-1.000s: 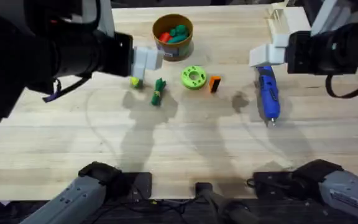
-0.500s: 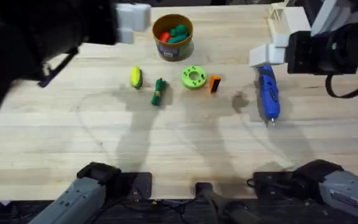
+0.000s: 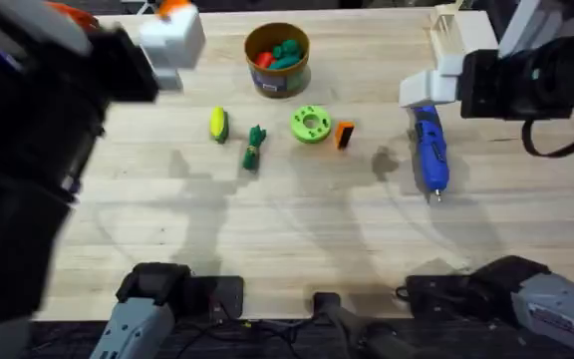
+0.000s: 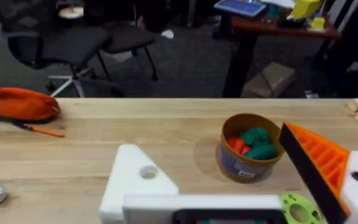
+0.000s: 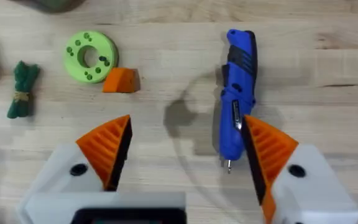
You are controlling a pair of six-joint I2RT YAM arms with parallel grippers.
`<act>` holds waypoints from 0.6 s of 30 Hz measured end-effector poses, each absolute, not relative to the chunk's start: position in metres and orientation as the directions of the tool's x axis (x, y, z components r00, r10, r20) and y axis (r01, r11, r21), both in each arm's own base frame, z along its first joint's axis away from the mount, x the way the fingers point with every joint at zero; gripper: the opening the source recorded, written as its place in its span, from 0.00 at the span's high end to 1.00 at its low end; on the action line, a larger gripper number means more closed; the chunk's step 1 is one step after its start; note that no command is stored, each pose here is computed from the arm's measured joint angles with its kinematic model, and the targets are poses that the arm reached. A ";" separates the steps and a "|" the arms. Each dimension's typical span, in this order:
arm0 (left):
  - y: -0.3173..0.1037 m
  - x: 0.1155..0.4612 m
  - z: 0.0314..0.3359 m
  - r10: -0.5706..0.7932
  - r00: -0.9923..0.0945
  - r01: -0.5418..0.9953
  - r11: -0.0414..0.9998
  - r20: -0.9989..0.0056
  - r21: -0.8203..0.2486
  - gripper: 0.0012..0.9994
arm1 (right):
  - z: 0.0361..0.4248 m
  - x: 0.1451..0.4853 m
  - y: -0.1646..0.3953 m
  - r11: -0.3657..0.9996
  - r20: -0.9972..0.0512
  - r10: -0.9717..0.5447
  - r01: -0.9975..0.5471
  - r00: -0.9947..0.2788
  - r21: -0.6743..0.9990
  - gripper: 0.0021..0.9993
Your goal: Pick up the gripper from the table and insert it into the empty holder that is missing its gripper. Then pick up a screw, insert it into the mounting hole, and use the screwdriver to tighten it. Finally, clean up the table by picking up the vegetable and placing it into the bucket.
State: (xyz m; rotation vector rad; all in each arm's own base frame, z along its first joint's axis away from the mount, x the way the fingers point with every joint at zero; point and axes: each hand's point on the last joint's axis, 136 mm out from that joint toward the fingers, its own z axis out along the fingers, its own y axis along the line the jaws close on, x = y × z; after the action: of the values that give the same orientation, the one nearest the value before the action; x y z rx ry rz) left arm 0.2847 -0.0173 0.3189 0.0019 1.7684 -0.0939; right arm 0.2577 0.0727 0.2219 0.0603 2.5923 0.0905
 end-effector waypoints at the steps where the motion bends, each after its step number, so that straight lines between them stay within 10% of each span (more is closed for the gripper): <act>1: -0.018 0.283 0.311 -0.053 -0.189 0.061 0.996 -0.981 -0.065 0.01 | 0.222 0.258 0.073 0.997 -0.518 0.061 0.025 -0.853 0.077 0.01; 18: -0.034 0.263 0.247 -0.056 -0.127 0.178 0.981 -0.990 -0.078 0.01 | 0.222 0.258 0.073 0.997 -0.518 0.061 0.025 -0.853 0.077 0.01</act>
State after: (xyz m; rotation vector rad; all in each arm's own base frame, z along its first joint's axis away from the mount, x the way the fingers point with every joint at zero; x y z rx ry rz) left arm 0.2630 -0.0341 0.2470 0.0928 1.6867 -0.2011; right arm 0.2577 0.0726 0.2218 0.0603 2.5925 0.0904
